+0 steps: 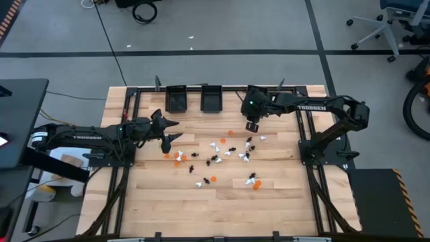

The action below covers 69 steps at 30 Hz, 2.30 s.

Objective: Sort Halloween decoration
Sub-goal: Put the white ghost toy into the right black basket

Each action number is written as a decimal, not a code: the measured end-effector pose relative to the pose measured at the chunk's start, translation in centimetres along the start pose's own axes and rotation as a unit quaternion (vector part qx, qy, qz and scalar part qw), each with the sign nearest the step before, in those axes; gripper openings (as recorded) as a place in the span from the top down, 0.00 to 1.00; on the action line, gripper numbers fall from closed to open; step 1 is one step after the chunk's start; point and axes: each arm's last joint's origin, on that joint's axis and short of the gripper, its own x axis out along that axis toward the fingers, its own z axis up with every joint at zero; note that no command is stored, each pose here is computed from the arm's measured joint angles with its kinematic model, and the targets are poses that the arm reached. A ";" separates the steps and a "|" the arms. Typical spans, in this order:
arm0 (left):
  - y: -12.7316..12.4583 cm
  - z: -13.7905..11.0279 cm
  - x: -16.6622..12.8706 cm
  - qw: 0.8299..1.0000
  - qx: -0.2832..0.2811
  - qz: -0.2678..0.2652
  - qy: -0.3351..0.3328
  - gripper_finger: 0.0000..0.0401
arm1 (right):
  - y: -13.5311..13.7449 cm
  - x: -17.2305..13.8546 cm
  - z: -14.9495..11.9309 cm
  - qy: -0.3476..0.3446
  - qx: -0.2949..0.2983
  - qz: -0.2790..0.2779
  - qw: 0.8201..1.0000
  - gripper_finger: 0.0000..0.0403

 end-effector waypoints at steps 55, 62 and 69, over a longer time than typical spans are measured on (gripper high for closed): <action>0.0 0.1 0.0 1.000 -0.002 -0.001 -0.003 0.37 | 5.6 11.1 -11.9 -0.276 0.160 -0.055 0.946 0.63; 0.0 0.1 0.0 1.000 0.000 0.000 -0.003 0.37 | 5.9 11.0 -11.9 -0.280 0.149 -0.046 0.947 0.73; 0.0 0.1 0.0 1.000 0.000 -0.001 -0.003 0.37 | 6.2 10.7 -11.7 -0.284 0.136 -0.036 0.948 0.76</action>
